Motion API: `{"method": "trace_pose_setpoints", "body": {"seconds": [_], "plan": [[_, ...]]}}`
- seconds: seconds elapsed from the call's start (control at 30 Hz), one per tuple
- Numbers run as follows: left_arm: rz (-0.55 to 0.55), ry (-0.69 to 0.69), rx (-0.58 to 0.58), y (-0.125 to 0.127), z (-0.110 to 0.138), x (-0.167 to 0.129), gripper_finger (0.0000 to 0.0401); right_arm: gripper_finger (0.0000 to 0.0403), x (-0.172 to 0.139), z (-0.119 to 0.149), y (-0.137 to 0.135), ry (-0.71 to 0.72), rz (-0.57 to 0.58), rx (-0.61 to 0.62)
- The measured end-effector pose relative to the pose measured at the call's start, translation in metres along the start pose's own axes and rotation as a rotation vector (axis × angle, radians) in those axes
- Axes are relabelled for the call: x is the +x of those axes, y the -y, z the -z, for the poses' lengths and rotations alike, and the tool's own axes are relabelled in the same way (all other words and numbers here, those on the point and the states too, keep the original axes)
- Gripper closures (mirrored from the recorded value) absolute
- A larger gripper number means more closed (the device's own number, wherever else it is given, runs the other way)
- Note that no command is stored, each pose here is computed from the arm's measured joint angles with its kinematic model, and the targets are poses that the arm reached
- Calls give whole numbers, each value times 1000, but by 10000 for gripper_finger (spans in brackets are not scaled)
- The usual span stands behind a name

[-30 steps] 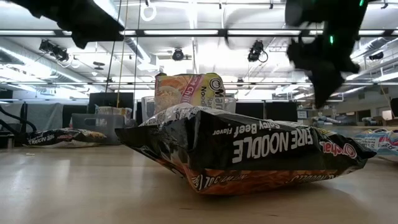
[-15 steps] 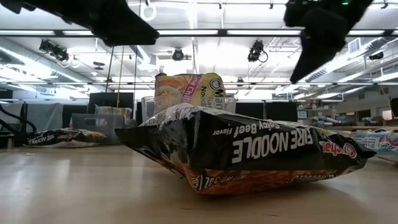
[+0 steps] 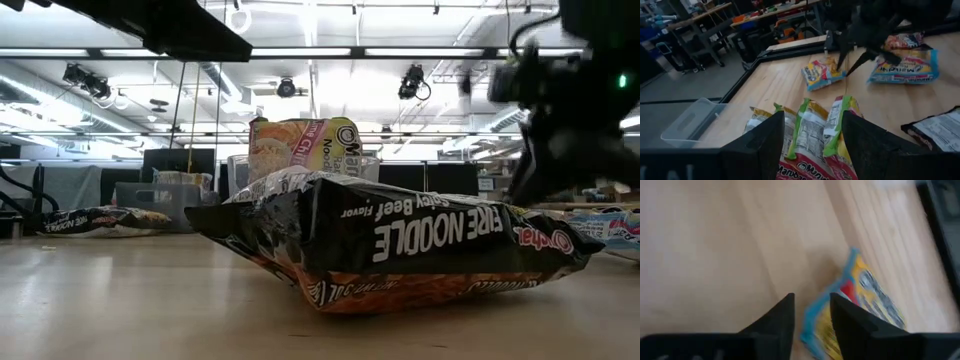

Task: Sort Maruchan noodles
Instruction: Put the blue noodle pack into the black bin

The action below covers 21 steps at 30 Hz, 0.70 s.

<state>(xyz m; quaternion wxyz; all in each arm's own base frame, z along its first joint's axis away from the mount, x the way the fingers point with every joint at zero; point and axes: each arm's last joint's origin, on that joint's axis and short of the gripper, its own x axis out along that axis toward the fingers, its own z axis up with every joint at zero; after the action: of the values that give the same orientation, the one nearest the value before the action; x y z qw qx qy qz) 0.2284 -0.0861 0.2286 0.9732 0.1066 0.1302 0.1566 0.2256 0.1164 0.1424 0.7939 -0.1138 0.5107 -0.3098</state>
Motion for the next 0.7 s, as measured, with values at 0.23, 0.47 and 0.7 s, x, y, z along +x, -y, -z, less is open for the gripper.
{"method": "trace_pose_setpoints", "body": {"seconds": [0.23,0.47,0.7], "plan": [[-3,-12,8,-1,2,0,198,201,26,3,-1,-92,121,4],[-3,-9,7,-1,1,0,198,216,48,-2,7,-191,158,138],[-3,-4,28,-1,0,0,198,337,43,-7,22,-237,149,210]]}}
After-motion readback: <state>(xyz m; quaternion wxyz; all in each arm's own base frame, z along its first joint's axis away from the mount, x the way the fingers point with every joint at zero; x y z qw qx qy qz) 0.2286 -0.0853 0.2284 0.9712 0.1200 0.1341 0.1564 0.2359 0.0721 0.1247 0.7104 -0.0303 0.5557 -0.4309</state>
